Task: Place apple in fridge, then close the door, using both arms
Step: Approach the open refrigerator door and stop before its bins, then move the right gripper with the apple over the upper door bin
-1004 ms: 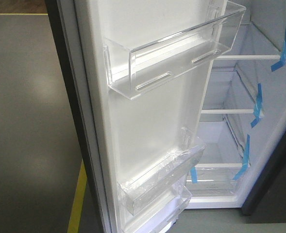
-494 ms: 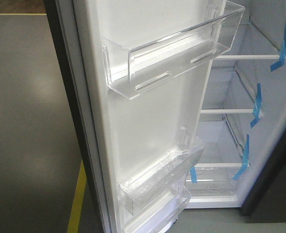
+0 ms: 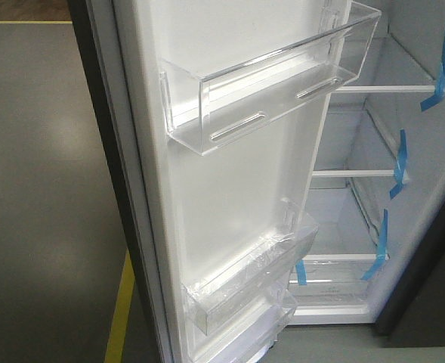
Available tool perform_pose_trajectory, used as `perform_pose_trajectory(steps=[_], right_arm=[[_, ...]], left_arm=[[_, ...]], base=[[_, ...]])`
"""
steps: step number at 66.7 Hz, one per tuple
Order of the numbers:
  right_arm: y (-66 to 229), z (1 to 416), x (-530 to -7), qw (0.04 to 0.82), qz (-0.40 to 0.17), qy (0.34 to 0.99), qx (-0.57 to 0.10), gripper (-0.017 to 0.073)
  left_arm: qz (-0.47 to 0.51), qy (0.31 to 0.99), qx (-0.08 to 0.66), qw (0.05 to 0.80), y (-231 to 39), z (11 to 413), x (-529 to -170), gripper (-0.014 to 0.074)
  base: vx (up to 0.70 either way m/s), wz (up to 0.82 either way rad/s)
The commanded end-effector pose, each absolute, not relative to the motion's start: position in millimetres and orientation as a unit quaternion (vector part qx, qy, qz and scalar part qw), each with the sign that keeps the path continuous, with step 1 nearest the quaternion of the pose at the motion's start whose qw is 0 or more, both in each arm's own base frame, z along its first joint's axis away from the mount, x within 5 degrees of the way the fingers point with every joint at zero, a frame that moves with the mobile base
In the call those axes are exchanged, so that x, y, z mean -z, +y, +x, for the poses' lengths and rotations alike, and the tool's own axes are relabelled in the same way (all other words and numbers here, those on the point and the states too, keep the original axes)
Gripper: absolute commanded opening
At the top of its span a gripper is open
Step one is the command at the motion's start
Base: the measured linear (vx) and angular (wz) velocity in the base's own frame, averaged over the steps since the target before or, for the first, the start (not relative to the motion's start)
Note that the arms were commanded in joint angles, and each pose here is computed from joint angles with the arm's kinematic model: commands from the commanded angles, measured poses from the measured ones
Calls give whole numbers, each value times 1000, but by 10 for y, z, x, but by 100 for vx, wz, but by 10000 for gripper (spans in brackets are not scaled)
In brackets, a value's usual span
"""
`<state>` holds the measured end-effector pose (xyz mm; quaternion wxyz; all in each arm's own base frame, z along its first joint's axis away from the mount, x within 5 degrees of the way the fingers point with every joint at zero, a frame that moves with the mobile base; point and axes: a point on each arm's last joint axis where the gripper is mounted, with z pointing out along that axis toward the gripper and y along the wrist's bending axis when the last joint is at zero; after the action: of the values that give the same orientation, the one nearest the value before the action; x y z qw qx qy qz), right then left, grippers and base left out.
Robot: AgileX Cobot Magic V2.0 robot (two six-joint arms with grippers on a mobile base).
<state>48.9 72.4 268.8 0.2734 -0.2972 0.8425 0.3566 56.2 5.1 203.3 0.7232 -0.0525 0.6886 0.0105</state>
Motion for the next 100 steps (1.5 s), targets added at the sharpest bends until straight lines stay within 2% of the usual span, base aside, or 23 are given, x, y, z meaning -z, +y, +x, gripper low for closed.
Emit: perform_pose_trajectory(steps=[1, 20, 33, 44, 81, 100], right_arm=[[759, 503, -2804, 291, -292, 827, -382, 130], [744, 554, -2841, 316, -280, 829, -367, 131], [618, 767, -3100, 370, -236, 856, -273, 133], [556, 995, -3498, 419, -227, 852, -216, 133], [724, 2060, -4933, 524, -239, 781, -240, 143], [812, 2602, -5248, 549, -247, 757, -256, 155]], left_arm=[[-49, 648, -5, 760, 43, 534, -2167, -6], [-49, 648, -5, 760, 43, 534, -2167, -6], [-49, 648, -5, 760, 43, 534, -2167, -6], [-49, 648, -5, 760, 43, 534, -2167, -6], [-49, 648, -5, 760, 43, 534, -2167, -6], [-49, 648, -5, 760, 43, 534, -2167, -6]], base=[[0, 0], [0, 0], [0, 0], [0, 0], [0, 0], [0, 0]])
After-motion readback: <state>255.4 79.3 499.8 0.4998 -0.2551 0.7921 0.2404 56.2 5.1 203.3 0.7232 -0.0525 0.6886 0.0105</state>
